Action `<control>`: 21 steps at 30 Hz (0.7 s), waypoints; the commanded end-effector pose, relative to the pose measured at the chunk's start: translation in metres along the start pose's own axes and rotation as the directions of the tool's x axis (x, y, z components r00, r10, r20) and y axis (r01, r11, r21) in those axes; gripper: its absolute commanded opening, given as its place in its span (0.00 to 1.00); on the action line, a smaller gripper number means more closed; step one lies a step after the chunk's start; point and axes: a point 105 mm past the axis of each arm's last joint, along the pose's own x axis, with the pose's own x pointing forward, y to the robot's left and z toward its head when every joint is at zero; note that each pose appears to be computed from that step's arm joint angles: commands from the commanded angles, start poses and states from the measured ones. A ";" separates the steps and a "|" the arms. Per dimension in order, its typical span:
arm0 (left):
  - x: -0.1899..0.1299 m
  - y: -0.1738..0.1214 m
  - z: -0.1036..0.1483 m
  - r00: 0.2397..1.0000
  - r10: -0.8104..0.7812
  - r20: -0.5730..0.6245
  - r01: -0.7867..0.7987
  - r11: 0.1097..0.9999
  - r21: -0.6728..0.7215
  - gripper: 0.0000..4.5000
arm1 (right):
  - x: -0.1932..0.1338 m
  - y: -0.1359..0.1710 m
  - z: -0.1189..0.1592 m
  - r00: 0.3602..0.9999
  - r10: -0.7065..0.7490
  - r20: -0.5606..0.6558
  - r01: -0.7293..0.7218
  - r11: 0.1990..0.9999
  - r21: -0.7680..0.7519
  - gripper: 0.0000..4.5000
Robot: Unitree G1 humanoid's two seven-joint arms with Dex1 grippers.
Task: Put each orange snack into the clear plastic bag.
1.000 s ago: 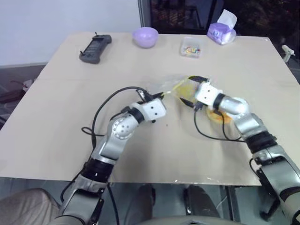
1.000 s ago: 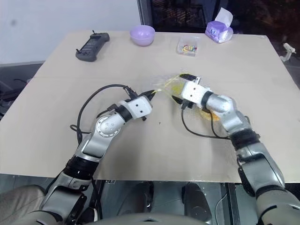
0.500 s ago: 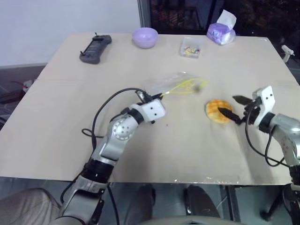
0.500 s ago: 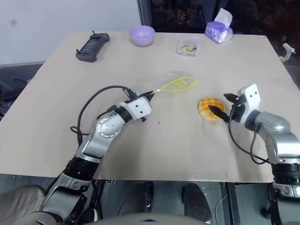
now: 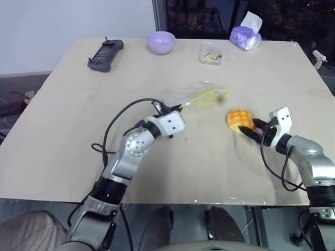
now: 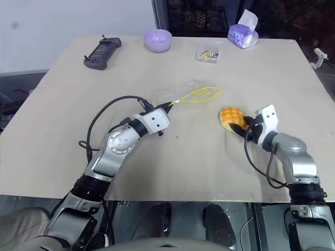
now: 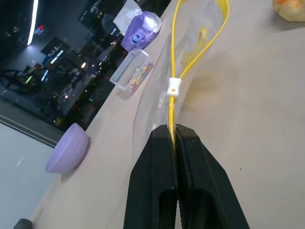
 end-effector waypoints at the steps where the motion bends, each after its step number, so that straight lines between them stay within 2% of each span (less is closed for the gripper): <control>1: 0.001 0.007 0.010 0.999 0.023 0.037 -0.024 1.000 0.016 0.00 | -0.004 0.007 0.008 0.998 0.069 -0.007 -0.069 0.997 -0.037 0.44; 4: 0.001 0.007 0.010 0.999 0.025 0.036 -0.025 1.000 0.016 0.00 | -0.010 0.012 0.019 0.993 0.122 0.001 -0.122 0.991 -0.053 0.44; 11: 0.002 0.005 0.010 0.999 0.024 0.037 -0.024 1.000 0.012 0.00 | -0.025 0.013 0.075 0.981 0.183 0.071 -0.175 0.979 -0.108 0.44; 21: 0.002 0.005 0.009 0.999 0.027 0.035 -0.027 1.000 0.009 0.00 | -0.034 0.009 0.088 0.984 0.157 0.090 -0.148 0.984 -0.105 0.44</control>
